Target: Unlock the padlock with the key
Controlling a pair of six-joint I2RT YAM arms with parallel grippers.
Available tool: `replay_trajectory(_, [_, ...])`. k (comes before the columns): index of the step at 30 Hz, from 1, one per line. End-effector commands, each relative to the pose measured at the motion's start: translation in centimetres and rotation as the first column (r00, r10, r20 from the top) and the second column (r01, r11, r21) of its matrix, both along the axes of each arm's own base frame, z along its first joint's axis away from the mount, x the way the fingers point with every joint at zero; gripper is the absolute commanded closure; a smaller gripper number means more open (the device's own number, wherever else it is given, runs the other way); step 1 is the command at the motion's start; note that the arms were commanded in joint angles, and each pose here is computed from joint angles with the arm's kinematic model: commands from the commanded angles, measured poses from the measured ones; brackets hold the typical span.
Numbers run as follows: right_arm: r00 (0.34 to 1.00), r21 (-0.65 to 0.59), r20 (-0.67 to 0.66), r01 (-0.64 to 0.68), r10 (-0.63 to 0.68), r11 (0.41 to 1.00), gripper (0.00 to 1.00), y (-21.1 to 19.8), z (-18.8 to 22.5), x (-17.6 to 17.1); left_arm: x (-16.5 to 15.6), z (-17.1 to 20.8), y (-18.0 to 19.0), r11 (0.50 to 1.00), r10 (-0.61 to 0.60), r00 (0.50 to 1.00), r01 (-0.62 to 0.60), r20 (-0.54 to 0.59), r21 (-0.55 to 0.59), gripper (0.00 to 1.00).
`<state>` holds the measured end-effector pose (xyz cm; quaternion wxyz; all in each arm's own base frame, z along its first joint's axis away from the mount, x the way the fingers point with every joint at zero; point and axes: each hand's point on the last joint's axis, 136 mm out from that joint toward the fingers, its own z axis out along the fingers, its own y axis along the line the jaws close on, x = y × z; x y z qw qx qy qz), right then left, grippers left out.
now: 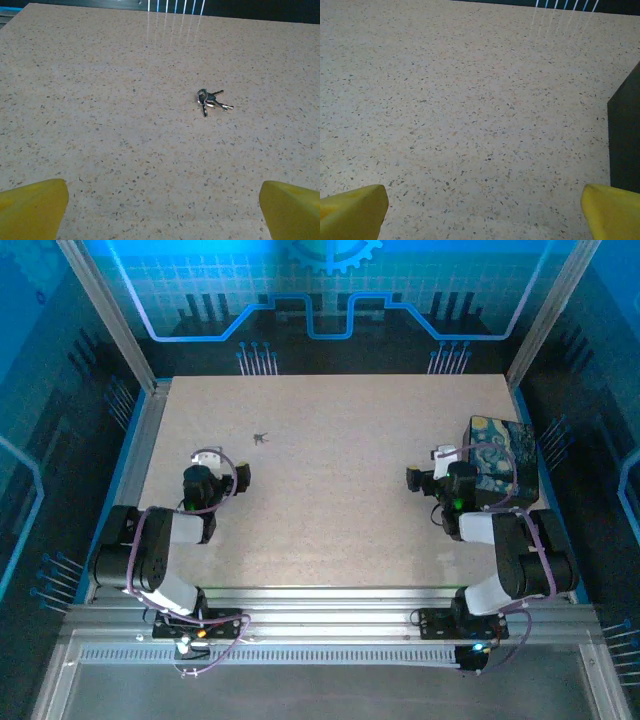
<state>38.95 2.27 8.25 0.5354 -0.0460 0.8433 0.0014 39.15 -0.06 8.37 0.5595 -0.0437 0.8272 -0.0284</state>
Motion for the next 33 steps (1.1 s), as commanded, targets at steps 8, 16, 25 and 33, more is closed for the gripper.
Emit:
replay_trajectory(8, [0.999,-0.018,0.045,-0.001,0.001,1.0,0.0,0.2,1.2,0.8,0.7,1.1,-0.5,1.0,-0.026,0.999,0.026,0.04,0.018,0.01])
replay_trajectory(16, [0.999,-0.017,0.045,-0.002,0.003,1.0,0.0,0.2,1.2,0.8,0.7,1.1,-0.5,1.0,-0.025,0.999,0.024,0.04,0.017,0.01])
replay_trajectory(25, [0.997,0.006,0.031,-0.067,0.067,0.998,0.0,1.0,1.1,0.8,0.8,1.1,-0.5,1.0,-0.027,0.999,0.027,0.039,0.016,0.01])
replay_trajectory(33, [0.998,0.013,-0.002,-0.068,0.068,0.998,0.02,1.0,3.1,0.9,-0.3,3.8,2.2,0.993,0.119,0.991,-0.119,0.065,-0.01,0.01])
